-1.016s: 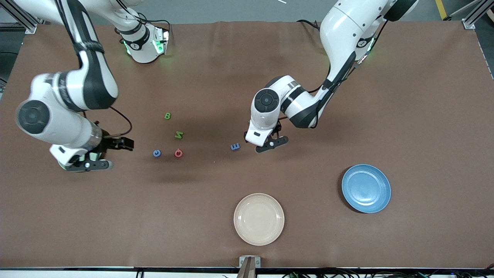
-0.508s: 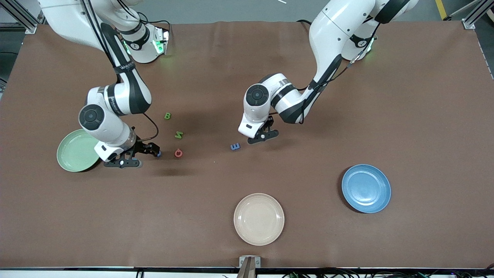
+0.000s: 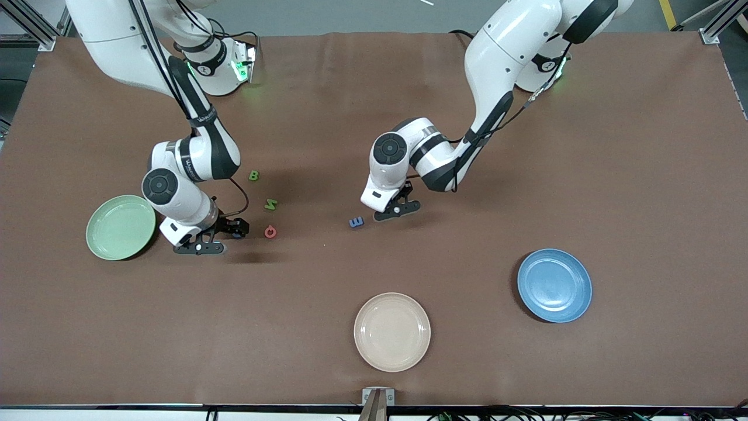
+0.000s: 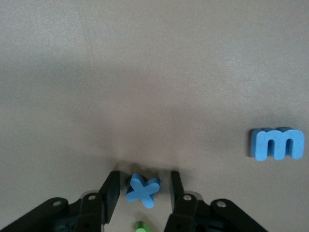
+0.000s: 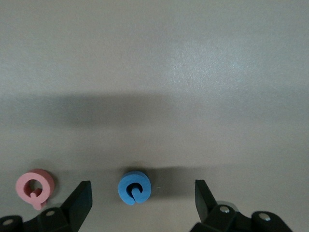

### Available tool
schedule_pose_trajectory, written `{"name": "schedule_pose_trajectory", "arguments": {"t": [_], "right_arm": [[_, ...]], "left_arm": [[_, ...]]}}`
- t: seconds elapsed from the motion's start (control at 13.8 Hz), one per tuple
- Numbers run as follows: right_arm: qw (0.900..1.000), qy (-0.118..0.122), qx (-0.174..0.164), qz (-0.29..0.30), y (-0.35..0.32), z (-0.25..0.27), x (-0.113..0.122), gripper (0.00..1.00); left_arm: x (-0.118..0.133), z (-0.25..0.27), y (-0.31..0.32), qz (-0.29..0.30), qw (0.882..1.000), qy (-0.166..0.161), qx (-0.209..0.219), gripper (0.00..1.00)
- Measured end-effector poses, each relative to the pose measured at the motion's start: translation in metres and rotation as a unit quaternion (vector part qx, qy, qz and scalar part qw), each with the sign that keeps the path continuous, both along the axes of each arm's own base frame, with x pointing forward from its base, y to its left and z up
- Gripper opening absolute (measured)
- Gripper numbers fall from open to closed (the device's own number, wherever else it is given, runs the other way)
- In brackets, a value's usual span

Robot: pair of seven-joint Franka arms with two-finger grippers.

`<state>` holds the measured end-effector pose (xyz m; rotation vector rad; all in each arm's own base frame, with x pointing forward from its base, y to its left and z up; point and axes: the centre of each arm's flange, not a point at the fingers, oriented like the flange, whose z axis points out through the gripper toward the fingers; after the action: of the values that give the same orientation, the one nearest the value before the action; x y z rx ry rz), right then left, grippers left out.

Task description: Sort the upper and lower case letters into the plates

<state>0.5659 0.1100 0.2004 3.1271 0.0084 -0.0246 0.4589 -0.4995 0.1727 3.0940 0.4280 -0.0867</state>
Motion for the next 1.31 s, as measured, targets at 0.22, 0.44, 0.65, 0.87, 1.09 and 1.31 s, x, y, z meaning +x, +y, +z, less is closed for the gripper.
{"name": "schedule_pose_trajectory", "arguments": {"t": [0.22,0.44,0.65,0.87,1.09,1.31], "right_arm": [[1.000,0.012,-0.003,0.000,-0.001,-0.012,-0.004,0.88],[1.000,0.020,-0.005,0.003,0.002,-0.022,-0.008,0.78],[1.000,0.023,-0.006,0.006,0.005,-0.026,-0.009,0.72],[1.000,0.022,-0.006,0.007,0.007,-0.026,-0.009,0.59],[1.000,0.020,-0.004,0.009,0.010,-0.024,-0.009,0.42],[1.000,0.019,-0.003,0.009,0.011,-0.023,-0.009,0.34]], "left_arm": [[0.000,0.002,-0.001,-0.001,1.000,-0.001,-0.001,0.27],[0.008,0.004,0.005,0.006,1.000,-0.005,0.000,0.27],[0.068,0.035,0.056,0.035,0.998,-0.043,0.016,0.27],[0.149,0.082,0.167,0.038,0.995,-0.083,0.049,0.27],[0.196,0.093,0.273,0.016,0.995,-0.081,0.062,0.27],[0.219,0.088,0.367,-0.012,0.995,-0.068,0.072,0.27]]}}
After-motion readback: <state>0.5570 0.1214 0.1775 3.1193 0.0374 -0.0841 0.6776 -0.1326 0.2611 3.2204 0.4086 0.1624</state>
